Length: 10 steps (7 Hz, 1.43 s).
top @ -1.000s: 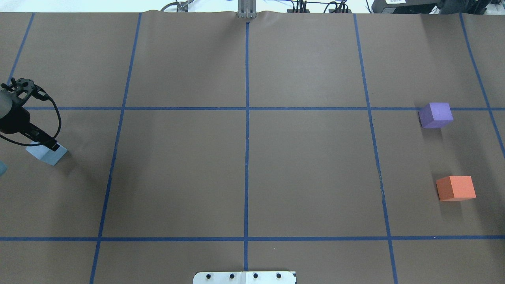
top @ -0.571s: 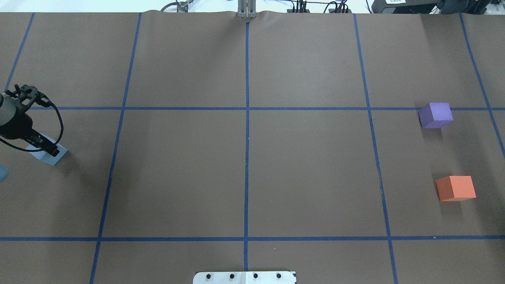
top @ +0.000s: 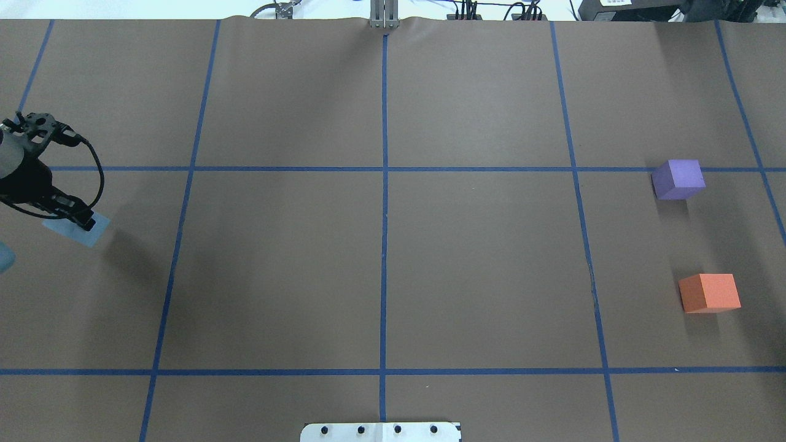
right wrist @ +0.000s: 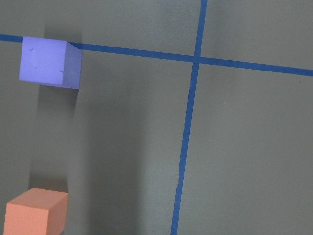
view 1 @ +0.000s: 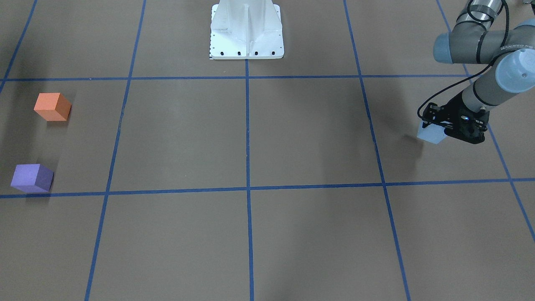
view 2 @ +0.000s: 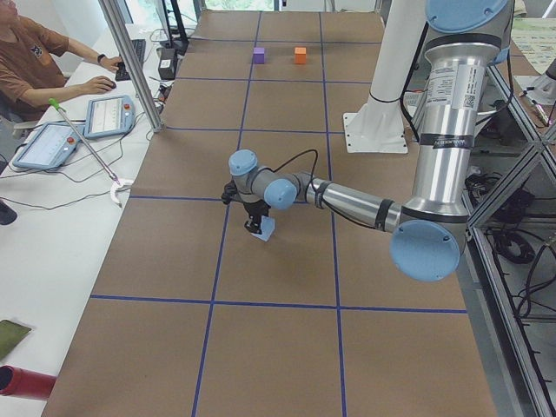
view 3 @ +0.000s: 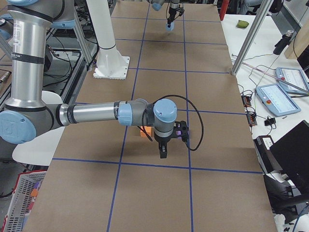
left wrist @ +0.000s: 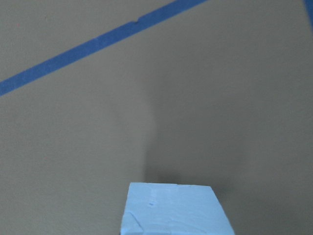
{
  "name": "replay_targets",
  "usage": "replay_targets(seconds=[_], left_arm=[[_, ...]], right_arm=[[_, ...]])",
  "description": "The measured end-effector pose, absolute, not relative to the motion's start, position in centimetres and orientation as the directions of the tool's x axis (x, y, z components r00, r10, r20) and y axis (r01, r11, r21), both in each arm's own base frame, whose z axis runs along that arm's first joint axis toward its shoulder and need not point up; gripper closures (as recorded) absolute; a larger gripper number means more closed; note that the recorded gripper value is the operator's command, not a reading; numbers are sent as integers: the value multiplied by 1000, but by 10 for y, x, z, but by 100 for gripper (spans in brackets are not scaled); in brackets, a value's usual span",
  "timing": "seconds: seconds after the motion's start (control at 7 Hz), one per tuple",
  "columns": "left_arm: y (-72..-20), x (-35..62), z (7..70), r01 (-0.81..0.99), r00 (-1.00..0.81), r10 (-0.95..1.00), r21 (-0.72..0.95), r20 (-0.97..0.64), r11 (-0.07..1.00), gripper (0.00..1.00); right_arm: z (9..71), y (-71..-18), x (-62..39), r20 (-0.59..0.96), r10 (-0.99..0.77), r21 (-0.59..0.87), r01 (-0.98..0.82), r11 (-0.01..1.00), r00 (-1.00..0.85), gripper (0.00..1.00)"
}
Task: Place blue block between orange and purple blocks
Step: 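Lift the light blue cube and carry it toward the table center, then set the cube down and open the left gripper while the right arm approaches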
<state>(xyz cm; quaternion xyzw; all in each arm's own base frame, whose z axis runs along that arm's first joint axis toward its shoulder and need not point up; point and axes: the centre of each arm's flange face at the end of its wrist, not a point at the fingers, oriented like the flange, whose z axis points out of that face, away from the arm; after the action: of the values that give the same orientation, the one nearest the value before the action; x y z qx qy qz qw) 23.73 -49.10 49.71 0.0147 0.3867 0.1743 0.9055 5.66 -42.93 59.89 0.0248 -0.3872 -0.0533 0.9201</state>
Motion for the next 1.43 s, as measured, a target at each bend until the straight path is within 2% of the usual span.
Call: replay_targets(seconds=[0.29,0.71,1.0,1.43], left_arm=[[-510,264,380,-204,650,181,60,-738,977,100],[-500,403,224,-100,616,-61,-155,-785,983,100],[-496,496,174,-62,631,-99,-177,-770,982,100],[-518,588,151,-28,596,-142,-198,-790,980,100]], right_arm=[[585,-443,56,707,-135,111,79,991,694,0],[546,-466,58,719,-149,155,52,986,679,0],[481,-473,71,727,-123,169,-2,986,676,0],[333,-504,68,734,-71,109,-14,994,675,0]])
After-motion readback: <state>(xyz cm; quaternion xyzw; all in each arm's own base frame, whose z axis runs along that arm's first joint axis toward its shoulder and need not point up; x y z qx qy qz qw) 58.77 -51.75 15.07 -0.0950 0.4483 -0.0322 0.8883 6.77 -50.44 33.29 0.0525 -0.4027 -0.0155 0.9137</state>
